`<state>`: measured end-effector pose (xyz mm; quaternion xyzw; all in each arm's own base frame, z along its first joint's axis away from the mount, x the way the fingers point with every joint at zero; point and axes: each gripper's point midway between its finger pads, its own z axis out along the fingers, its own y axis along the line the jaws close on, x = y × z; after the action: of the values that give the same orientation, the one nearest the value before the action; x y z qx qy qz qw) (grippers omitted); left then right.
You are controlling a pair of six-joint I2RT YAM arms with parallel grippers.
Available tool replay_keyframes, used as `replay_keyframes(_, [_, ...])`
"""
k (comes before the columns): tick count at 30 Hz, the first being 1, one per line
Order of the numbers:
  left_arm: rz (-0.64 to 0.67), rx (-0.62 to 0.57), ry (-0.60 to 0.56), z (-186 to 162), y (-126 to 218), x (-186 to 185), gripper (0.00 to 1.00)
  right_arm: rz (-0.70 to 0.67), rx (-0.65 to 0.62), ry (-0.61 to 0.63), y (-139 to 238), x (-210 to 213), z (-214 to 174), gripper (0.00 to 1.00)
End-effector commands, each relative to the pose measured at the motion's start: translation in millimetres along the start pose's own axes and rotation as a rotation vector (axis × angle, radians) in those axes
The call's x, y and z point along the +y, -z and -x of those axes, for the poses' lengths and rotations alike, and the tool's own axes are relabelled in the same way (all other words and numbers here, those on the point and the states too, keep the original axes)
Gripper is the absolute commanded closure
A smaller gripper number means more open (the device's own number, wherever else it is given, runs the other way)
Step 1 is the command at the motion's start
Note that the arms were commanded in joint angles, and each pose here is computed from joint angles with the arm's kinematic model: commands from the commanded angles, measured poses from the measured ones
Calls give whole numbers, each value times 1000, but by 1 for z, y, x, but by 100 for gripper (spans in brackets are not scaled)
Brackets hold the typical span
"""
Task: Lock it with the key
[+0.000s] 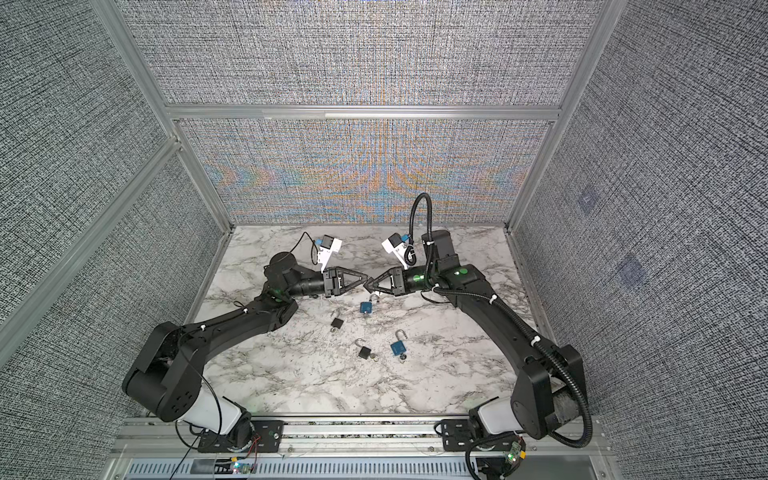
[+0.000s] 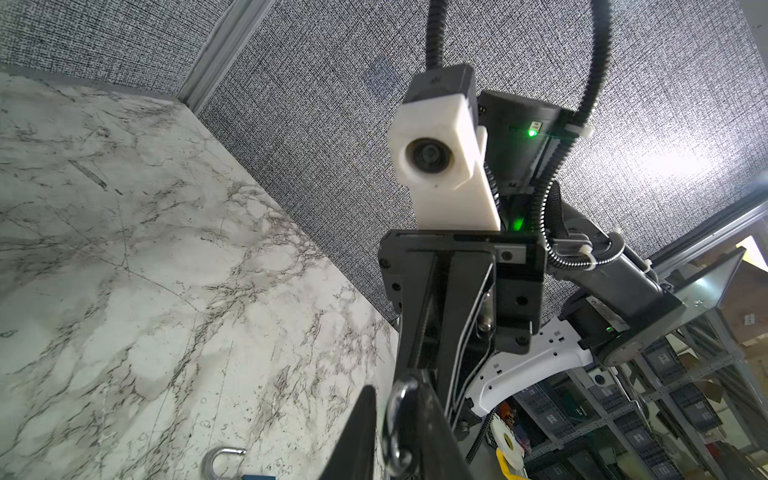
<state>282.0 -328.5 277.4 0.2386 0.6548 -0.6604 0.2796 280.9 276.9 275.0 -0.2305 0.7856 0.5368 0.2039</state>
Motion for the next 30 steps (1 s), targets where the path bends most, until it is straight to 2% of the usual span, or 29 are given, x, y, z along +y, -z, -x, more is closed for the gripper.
replay_keyframes(1, [-20,-2,-21,4,-1,-4,79,24,2,32,-1,5,0,100])
replay_keyframes(4, [-25,4,-18,4,-2,-3,83,22,1,34,-1,5,0,100])
replay_keyframes(11, [-29,14,-3,-1,-2,-1,86,16,-4,41,-1,5,2,100])
replay_keyframes(15, [-25,20,8,-4,-2,1,100,10,-9,40,-1,4,4,100])
replay_keyframes(23, [-13,9,23,-7,-1,7,100,18,-31,30,-3,3,9,100])
replay_keyframes(25, [-6,-3,34,-7,-1,10,100,9,-42,25,-4,0,11,92])
replay_keyframes(27, [-9,-11,42,-5,-1,10,100,6,-48,16,-5,-3,11,79])
replay_keyframes(30, [-8,-24,51,-2,-1,11,100,3,-54,12,-5,-5,12,70])
